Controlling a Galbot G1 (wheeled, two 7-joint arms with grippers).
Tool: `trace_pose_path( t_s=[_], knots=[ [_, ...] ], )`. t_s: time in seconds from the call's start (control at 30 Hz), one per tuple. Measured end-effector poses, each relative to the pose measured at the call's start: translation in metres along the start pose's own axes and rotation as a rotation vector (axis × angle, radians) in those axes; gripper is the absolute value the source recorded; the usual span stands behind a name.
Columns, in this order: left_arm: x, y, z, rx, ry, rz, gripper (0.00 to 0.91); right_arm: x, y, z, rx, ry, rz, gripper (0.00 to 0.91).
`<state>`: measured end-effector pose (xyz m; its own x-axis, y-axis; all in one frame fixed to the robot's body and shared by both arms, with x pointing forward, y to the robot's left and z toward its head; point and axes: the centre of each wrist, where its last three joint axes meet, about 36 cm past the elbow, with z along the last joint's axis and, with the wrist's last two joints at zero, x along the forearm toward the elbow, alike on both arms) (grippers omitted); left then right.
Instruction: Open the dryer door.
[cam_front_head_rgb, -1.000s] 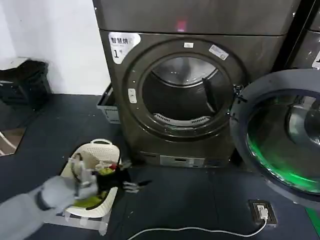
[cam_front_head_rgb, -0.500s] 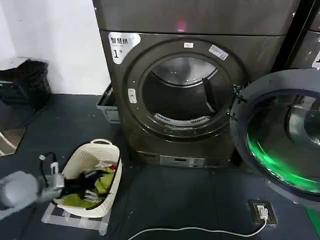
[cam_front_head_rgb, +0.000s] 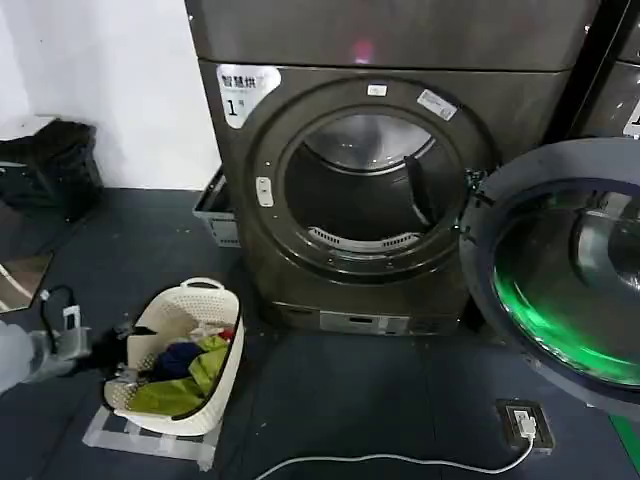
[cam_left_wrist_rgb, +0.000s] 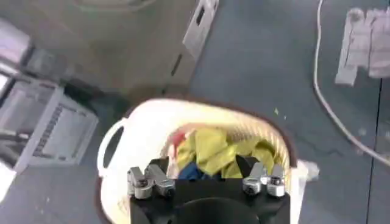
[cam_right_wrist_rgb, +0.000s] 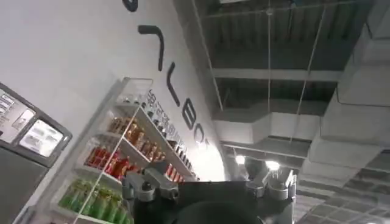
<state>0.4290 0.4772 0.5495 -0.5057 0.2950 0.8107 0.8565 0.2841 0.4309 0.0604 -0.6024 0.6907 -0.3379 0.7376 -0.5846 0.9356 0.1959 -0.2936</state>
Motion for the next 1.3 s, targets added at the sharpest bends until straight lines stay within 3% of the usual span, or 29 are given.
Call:
trace_pose_path(
  t_s=[0.33,1.3],
  knots=[
    [0.003,0.009,0.013,-0.009,0.08,-0.003,0.907,0.001,-0.003,-0.001,0.008,0.0,-0.002,0.907],
    [0.01,0.015,0.019,-0.073,0.119,0.016,0.907,0.005,-0.011,-0.003,0.025,0.001,0.005,0.907]
  ],
)
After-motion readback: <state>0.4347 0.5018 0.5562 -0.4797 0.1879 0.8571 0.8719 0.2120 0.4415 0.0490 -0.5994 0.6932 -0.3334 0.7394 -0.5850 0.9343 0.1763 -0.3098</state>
